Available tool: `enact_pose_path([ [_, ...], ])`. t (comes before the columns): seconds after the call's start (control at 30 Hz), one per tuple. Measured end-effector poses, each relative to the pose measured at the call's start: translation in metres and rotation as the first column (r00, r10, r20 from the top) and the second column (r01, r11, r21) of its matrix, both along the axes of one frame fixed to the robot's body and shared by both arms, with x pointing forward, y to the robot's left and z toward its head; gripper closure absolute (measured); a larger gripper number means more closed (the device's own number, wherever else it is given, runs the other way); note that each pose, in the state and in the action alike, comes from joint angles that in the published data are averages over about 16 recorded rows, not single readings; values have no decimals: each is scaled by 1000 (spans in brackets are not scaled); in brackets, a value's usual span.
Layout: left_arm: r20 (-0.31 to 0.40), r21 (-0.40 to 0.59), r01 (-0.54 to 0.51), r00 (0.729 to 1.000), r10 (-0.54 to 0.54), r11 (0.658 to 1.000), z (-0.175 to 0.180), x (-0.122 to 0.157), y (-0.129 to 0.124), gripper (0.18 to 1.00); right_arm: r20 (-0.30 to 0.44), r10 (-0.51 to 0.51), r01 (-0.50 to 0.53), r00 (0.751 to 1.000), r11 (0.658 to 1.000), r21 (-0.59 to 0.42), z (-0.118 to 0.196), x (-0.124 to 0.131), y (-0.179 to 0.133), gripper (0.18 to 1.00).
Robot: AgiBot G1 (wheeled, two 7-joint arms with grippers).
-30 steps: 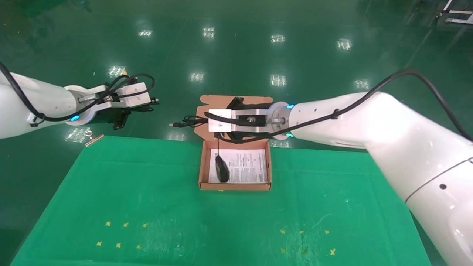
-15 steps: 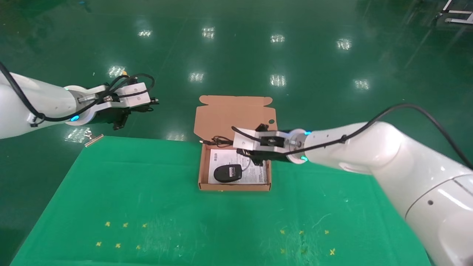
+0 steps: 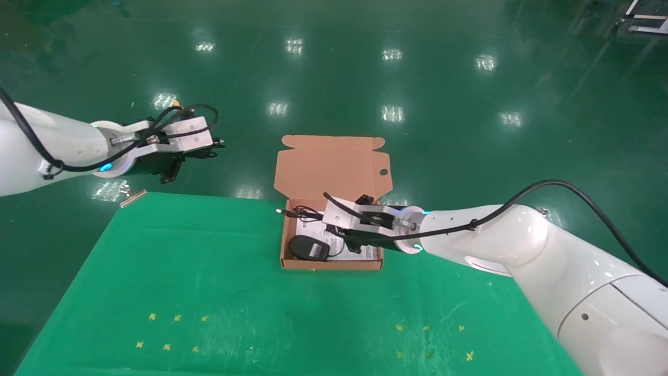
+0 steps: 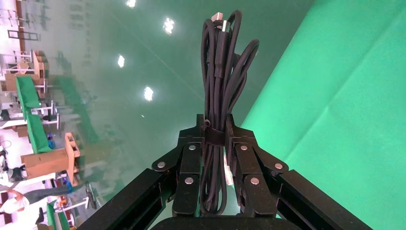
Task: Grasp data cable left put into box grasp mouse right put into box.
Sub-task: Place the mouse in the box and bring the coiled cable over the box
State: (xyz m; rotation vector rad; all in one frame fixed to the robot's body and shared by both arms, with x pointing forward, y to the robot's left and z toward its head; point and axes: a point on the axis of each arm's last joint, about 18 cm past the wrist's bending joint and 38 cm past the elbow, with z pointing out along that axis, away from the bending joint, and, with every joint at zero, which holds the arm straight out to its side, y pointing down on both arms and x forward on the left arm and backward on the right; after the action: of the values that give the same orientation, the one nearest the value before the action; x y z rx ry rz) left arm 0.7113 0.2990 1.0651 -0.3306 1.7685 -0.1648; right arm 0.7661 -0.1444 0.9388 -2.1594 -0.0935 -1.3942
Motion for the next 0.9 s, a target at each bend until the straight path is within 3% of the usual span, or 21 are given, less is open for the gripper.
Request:
enact_pose_path([
  [0.47,-8,1,27,1000,-27,1000,-7,3,-11,928,-5,-11,11,1000,1000,6,-5,0,-9,947],
  [0.77,-28,5,136,990,-136,991,-39,19,-50,928,33,-51,51,998,999,1,11,-3,-46,837],
  [0.9,-34,-1,192,981,-192,981,-58,30,-72,929,57,-79,79,995,997,-6,23,-7,-71,751],
])
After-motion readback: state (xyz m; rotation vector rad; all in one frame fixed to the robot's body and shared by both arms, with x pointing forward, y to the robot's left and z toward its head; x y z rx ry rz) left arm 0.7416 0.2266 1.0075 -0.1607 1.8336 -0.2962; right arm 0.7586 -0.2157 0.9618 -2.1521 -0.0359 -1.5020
